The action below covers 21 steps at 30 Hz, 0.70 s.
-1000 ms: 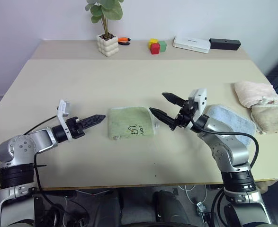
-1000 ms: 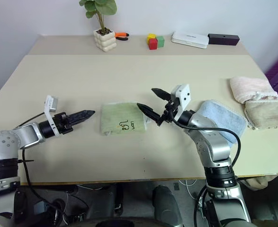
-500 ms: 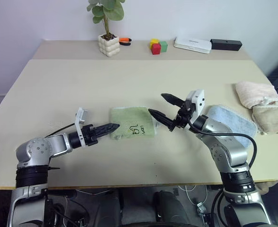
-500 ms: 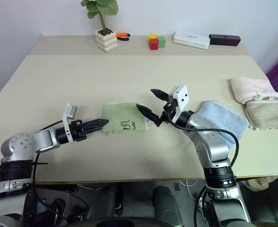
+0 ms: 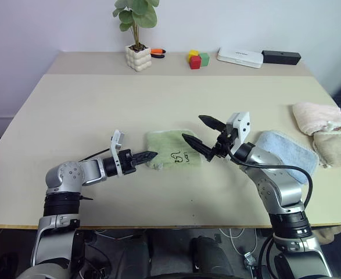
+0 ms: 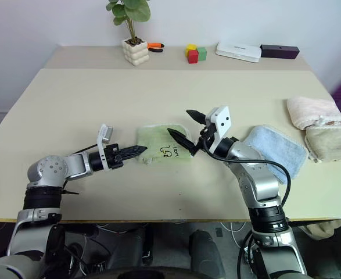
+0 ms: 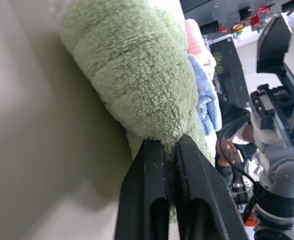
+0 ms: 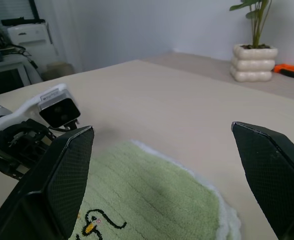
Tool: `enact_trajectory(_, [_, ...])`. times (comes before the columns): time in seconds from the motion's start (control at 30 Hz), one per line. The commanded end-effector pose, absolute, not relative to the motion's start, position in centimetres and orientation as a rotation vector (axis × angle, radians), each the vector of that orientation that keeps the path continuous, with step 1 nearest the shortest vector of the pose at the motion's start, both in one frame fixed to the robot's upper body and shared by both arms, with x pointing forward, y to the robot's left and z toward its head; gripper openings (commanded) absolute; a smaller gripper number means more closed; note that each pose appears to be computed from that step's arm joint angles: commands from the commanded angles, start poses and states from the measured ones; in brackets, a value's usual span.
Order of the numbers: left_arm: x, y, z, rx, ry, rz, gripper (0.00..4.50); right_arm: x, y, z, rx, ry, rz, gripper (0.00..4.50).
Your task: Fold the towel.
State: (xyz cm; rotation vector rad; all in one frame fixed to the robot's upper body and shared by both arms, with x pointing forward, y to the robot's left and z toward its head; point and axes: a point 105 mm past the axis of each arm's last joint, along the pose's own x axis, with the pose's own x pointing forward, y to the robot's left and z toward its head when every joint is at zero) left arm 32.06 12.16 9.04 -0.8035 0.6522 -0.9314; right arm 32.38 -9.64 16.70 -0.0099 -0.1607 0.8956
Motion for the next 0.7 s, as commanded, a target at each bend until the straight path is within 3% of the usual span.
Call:
enact_trajectory(0.03, [32.4,12.6,8.1,-0.827,0.637,-0.888,0.07,32.0,-9.9,18.4,-0.042,-0.237,0.894,4.50])
enact_trajectory(0.23, [35.8,17.4,9.9,-0.808,0.377,-0.663,0.07,31.7,-11.0,18.2,-0.054,-0.213,0.934,4.50])
enact_trajectory(0.37, [37.3,23.9,12.2,-0.794,0.110,-0.400,0.07,30.8,-12.8,18.0,-0.097,-0.175,0.992,4.50])
enact_trajectory(0.5, [36.9,27.3,13.2,-0.775,-0.014,-0.255,0.07,29.9,-13.0,17.6,-0.104,-0.138,1.064,4.50])
enact_trajectory(0.7, [34.1,33.6,13.7,-0.757,-0.220,0.105,0.07,29.2,-12.9,16.6,-0.163,-0.096,1.135,4.50])
